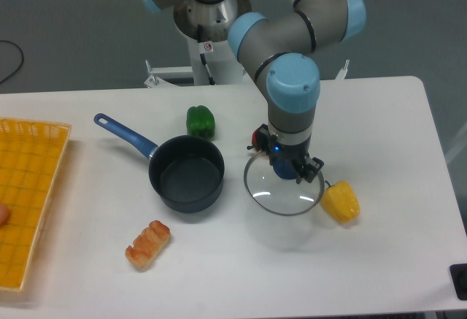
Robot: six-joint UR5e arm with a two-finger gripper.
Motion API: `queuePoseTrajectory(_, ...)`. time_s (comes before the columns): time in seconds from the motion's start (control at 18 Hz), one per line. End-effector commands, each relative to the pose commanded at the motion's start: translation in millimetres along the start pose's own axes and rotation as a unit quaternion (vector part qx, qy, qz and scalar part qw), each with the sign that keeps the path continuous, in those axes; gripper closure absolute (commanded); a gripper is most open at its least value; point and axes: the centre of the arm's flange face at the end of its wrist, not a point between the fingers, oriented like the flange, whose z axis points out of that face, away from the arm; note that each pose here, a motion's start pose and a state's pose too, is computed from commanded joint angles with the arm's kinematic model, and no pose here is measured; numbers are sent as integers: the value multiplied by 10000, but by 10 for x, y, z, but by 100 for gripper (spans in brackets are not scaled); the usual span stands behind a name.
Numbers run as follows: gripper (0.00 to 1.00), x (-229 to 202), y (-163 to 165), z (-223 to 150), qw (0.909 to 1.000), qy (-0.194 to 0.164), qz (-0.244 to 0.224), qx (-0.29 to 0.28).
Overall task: Place the lid on the table
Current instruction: 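Carry the held glass lid by its knob away from the red pepper, then lower the glass lid with the gripper until its rim rests on the table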
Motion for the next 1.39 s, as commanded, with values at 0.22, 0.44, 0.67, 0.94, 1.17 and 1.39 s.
queuePoseTrajectory(0.22,60,13,-74,158,9999,117,-88,-54)
queuePoseTrajectory(0.44,60,44,-123,321,9996,226,-61,-141)
queuePoseTrajectory(0.67,60,99,-120,419,9992,324,-31,-250)
queuePoseTrajectory(0.94,60,186,-198,517,9981,260,109,-542)
queuePoseTrajectory(1.17,60,237,-186,587,9969,215,162,-735)
queuePoseTrajectory(1.39,60,291,-249,665,9965,227,175,-788)
